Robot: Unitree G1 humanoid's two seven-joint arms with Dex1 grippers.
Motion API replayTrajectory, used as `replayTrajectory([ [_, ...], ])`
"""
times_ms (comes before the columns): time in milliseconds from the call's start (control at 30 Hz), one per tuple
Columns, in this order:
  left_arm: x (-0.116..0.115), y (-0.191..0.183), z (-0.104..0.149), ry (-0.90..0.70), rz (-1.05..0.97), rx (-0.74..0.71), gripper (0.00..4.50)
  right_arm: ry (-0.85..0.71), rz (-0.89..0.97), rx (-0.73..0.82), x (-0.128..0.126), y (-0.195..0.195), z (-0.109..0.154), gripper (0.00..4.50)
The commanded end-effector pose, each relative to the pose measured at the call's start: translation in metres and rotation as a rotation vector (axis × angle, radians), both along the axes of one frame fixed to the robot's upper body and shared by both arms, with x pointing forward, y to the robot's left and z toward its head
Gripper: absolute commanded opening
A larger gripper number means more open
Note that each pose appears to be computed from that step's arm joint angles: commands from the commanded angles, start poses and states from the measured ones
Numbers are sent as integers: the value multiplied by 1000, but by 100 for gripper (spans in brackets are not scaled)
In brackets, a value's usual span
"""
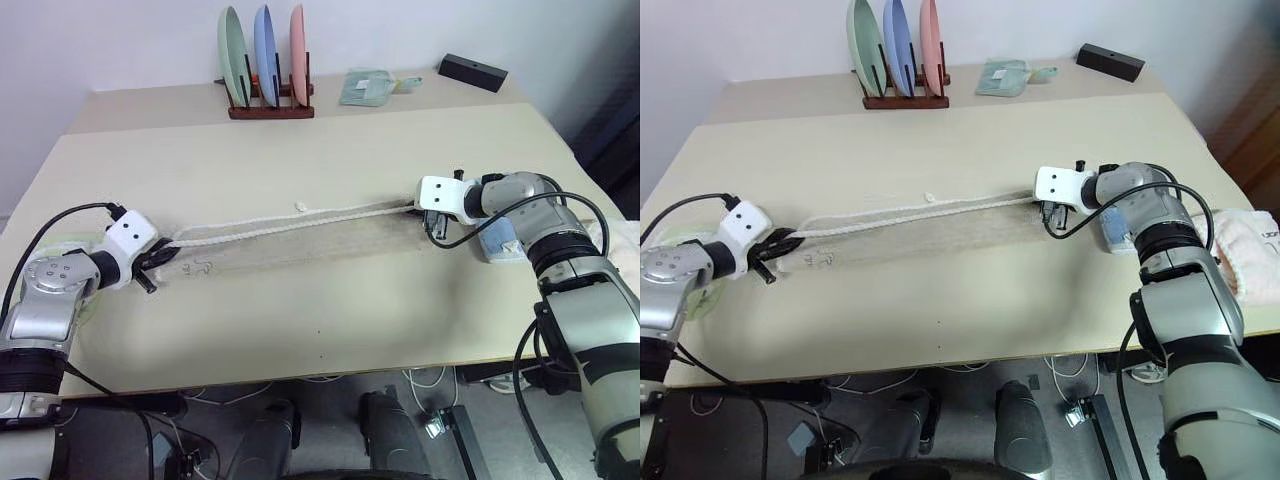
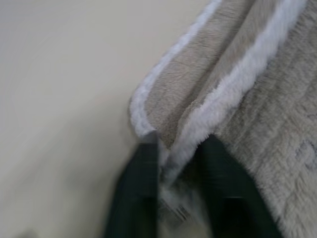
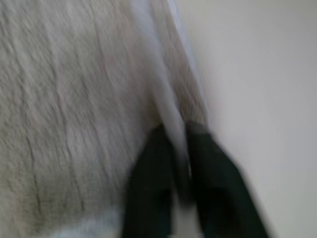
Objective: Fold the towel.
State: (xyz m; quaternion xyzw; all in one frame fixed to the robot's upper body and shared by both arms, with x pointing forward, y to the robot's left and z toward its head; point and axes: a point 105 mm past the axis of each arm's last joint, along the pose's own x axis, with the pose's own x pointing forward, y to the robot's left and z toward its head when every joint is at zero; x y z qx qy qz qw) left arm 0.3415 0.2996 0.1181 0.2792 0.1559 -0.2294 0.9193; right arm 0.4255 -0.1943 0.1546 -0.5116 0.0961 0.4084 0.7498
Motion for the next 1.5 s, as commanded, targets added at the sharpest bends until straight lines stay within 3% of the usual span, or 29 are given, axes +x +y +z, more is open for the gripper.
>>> replayTrajectory([
  [33,10,12,27,-132,75,14,295,-119,-11,20,9,3,28,238],
  [100,16,19,34,-193,134,21,391,-181,-43,17,14,-1,35,333],
  [233,28,37,48,-309,330,-53,391,-309,-135,32,23,-11,52,333],
  [367,26,34,47,-330,339,-57,391,-348,-133,58,20,-16,60,333],
  [467,21,21,58,-379,277,-66,391,-282,-145,252,10,-20,69,333],
  [600,12,-5,74,-431,176,-126,397,-130,-128,480,-17,-17,69,446],
  [733,-16,-94,63,-367,-159,-208,397,164,-215,715,-72,-5,43,446],
  [900,-53,-181,35,-233,-480,-257,397,365,-480,1019,-101,-3,21,446],
  [1100,-65,-218,28,-183,-590,-326,397,556,-698,1165,-131,4,-16,446],
  [1300,-67,-226,29,-177,-630,-330,397,602,-919,1315,-119,1,-36,446],
  [1500,-62,-223,32,-193,-610,-326,397,667,-1041,1527,-86,3,-40,446],
])
